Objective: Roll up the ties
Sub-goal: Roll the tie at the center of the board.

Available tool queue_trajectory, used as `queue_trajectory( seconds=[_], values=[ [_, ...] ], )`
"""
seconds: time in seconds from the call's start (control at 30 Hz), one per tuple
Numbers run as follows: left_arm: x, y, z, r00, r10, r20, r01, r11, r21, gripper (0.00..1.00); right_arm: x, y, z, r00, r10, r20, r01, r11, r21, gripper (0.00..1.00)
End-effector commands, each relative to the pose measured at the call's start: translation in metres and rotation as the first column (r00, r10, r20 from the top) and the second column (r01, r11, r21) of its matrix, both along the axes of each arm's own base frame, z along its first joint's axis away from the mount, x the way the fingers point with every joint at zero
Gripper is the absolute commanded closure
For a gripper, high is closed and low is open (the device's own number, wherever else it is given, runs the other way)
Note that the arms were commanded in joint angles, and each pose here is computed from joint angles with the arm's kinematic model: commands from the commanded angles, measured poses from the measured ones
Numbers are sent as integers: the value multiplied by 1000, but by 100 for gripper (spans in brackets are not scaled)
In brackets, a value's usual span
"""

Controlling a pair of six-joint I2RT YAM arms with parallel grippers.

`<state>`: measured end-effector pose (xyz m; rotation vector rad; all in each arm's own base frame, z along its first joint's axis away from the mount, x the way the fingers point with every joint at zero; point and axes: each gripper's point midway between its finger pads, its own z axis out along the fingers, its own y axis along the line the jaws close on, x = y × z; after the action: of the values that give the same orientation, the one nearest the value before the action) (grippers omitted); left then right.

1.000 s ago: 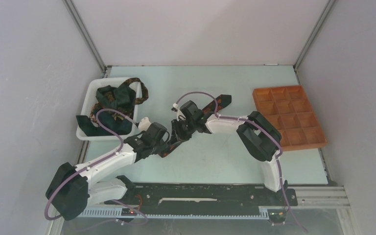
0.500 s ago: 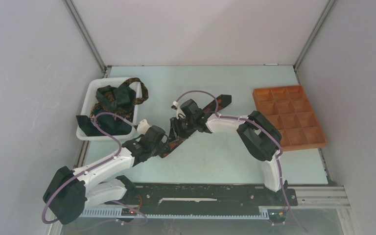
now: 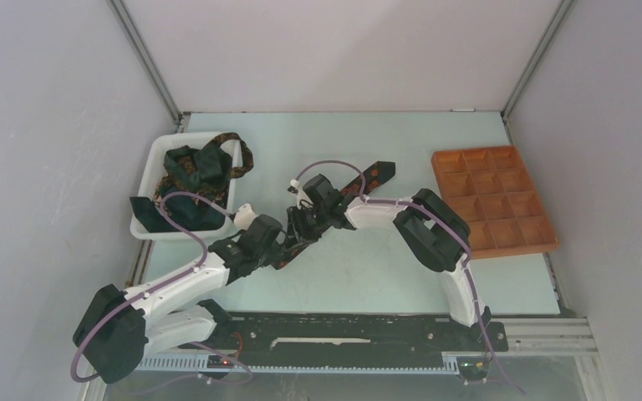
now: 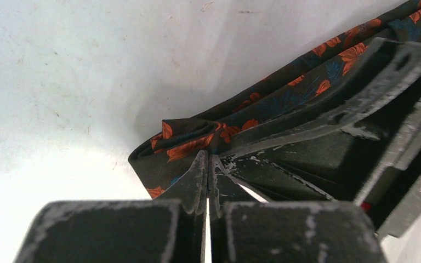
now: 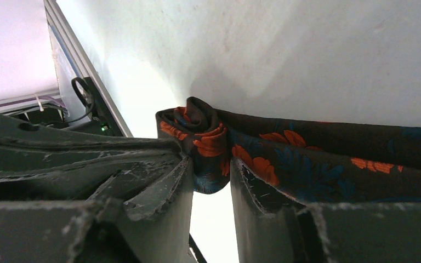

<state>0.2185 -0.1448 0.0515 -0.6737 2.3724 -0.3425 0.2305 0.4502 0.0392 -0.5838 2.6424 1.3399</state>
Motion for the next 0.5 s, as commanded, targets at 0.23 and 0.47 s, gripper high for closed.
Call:
queue_trajectory(
  seconds=[0.23, 0.47],
  values=[
    [2, 1, 17, 998, -11, 54, 12, 1000, -5, 88, 8, 8, -5, 1000, 8, 3, -8, 1000, 19, 80],
    [-14, 33, 50, 992, 7, 124, -13, 999, 46, 33, 9, 5, -17, 1000, 3, 2, -3, 1000, -9, 87]
  ],
)
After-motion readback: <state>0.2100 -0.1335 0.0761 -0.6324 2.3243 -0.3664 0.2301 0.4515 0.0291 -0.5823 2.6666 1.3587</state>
